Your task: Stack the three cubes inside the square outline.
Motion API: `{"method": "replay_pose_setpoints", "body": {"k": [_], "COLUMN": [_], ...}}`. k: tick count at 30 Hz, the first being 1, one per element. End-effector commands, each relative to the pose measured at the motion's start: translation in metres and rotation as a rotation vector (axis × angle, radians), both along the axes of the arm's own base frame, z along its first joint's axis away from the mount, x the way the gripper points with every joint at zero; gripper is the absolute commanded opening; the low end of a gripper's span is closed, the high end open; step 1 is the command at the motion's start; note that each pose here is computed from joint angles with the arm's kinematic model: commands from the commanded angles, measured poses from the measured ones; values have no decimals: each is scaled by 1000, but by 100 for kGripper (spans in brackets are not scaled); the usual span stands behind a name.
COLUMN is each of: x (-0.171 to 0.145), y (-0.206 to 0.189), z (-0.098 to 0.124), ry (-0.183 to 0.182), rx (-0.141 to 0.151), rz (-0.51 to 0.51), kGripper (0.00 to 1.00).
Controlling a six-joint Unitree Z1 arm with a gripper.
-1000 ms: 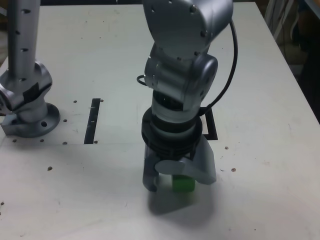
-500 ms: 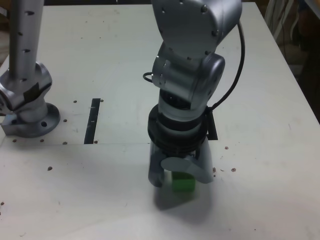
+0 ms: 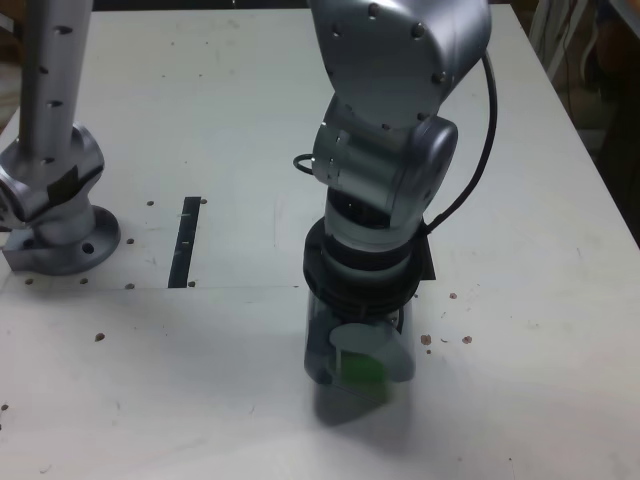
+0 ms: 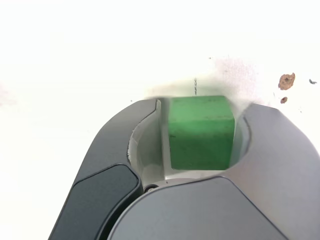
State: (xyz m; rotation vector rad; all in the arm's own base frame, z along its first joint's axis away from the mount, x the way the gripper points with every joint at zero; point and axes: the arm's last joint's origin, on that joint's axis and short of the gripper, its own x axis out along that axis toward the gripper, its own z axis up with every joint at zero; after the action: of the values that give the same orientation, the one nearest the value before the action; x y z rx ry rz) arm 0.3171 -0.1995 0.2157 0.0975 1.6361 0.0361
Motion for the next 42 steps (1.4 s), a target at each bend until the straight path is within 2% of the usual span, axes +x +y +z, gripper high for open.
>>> {"method": "replay_pose_setpoints", "body": {"k": [1,5,13,17,21,25,30,35,42], "x": [-1,-3,-4,-17,-38,-44,-33,-21,-2], "y": [1,1,2,12,31,52,85,124,159], "z": [-2,-2,10,46,100,129,140,143,126], "ry": [15,32,20,3,-52,-80,-63,-43,14], "rx": [-4,-14,-7,12,29,32,45,42,44], "rz": [8,19,20,17,2,-16,-6,21,33], "kGripper": [26,23,17,17,17,17,17,17,17]}}
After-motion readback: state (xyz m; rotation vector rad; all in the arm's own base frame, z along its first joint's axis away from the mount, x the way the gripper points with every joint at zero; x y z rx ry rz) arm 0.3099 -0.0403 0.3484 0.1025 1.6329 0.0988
